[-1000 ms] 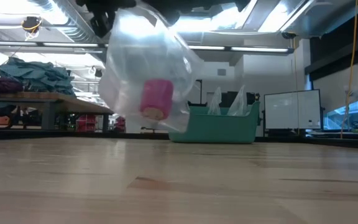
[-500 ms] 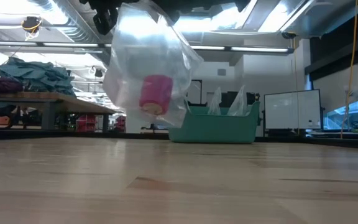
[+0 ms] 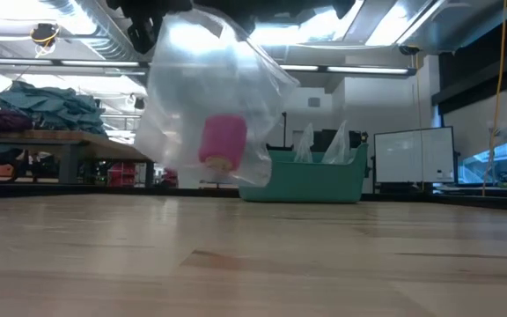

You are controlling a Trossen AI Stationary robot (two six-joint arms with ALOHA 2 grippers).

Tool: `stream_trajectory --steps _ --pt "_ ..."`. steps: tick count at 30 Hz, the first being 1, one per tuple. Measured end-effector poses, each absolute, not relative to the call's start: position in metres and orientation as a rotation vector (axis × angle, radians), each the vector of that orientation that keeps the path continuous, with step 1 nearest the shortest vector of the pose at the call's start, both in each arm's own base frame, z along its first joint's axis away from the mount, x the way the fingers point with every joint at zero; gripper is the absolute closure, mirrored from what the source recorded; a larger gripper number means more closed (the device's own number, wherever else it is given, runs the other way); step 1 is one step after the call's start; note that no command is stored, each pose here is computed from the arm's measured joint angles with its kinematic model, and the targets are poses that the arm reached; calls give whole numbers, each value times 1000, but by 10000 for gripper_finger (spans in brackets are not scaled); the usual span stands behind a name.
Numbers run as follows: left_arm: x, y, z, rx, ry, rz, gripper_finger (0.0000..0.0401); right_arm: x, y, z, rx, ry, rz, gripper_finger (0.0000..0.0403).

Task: Roll bandage
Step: Close the transparent zip bag

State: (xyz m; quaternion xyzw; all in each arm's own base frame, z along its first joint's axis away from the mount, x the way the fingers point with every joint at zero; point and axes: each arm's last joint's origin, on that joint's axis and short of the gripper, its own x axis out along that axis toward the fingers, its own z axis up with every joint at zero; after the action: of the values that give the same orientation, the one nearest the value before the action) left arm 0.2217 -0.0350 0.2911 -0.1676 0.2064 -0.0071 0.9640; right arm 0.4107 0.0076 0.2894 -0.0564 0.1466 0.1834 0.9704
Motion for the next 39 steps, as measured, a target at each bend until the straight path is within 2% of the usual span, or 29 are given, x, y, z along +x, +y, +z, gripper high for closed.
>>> stream_trajectory --steps 4,8,21,26,32,39 --pt "222 -35 291 -339 423 -14 401 411 8 289 -112 303 370 383" --pt "221 -35 290 -339 426 -14 401 411 7 289 -117 306 344 387" --pt "222 -35 291 -332 413 -13 401 411 6 289 -132 298 333 298" --pt "222 -35 291 -329 411 -14 401 411 6 289 -133 298 328 289" --pt "223 -35 293 -308 392 -24 401 412 7 289 -133 294 329 310" --pt "223 -35 293 -311 392 -24 401 411 7 289 -130 291 351 366"
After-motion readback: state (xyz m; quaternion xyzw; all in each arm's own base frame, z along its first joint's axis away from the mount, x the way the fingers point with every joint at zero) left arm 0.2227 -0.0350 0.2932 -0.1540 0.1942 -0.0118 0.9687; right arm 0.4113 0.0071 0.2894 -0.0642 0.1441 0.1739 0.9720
